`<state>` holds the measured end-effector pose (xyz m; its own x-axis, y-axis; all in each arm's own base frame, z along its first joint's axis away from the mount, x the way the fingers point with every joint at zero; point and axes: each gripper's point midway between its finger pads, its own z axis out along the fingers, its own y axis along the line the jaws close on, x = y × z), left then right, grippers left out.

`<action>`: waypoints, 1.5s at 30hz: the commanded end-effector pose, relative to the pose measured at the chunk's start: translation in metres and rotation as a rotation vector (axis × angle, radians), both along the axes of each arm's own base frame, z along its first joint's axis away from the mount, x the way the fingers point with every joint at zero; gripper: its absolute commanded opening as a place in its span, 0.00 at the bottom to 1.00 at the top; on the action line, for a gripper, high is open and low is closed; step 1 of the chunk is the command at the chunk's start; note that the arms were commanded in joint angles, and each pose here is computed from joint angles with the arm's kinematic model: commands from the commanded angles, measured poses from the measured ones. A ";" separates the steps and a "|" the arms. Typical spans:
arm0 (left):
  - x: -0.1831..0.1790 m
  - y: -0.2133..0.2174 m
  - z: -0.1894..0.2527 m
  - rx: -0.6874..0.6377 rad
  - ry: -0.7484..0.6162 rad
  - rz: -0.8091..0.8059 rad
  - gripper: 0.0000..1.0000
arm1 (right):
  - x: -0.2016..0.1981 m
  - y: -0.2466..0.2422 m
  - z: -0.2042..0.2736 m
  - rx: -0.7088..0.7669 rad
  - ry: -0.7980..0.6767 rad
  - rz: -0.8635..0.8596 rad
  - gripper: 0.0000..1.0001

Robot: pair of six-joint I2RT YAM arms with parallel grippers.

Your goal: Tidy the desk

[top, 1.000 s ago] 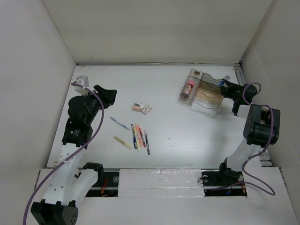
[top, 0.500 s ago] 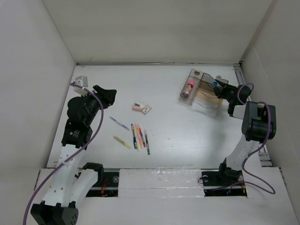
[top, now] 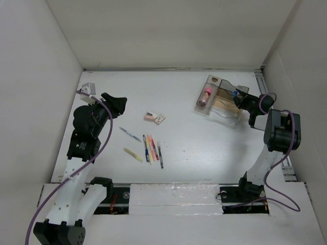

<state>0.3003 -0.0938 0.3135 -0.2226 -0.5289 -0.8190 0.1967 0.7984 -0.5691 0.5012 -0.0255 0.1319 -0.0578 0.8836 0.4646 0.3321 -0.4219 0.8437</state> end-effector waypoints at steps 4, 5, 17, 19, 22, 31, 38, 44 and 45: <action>-0.001 -0.001 0.019 -0.010 -0.062 -0.007 0.44 | 0.012 -0.012 0.024 0.007 -0.097 -0.038 0.35; 0.000 -0.001 0.017 -0.009 -0.056 -0.007 0.44 | 0.013 -0.013 0.026 0.005 -0.105 -0.042 0.37; 0.004 0.000 0.015 -0.003 -0.045 0.005 0.44 | 0.028 -0.026 0.048 -0.005 -0.158 -0.076 0.52; 0.004 0.000 0.015 -0.001 -0.044 0.005 0.44 | 0.030 -0.027 0.050 -0.007 -0.163 -0.075 0.53; 0.004 0.000 0.014 0.000 -0.041 0.004 0.44 | 0.032 -0.027 0.053 -0.025 -0.177 -0.074 0.53; 0.005 0.000 0.013 0.002 -0.038 0.005 0.44 | 0.036 0.018 0.094 -0.278 -0.365 0.140 0.32; 0.006 0.000 0.010 0.006 -0.030 0.003 0.44 | 0.031 0.075 0.094 -0.667 -0.385 0.428 0.03; 0.008 -0.001 0.006 0.008 -0.015 -0.003 0.44 | 0.018 0.135 0.141 -1.187 -0.523 0.576 0.09; 0.008 -0.002 0.006 0.006 -0.016 -0.003 0.44 | 0.014 0.150 0.146 -1.234 -0.562 0.616 0.13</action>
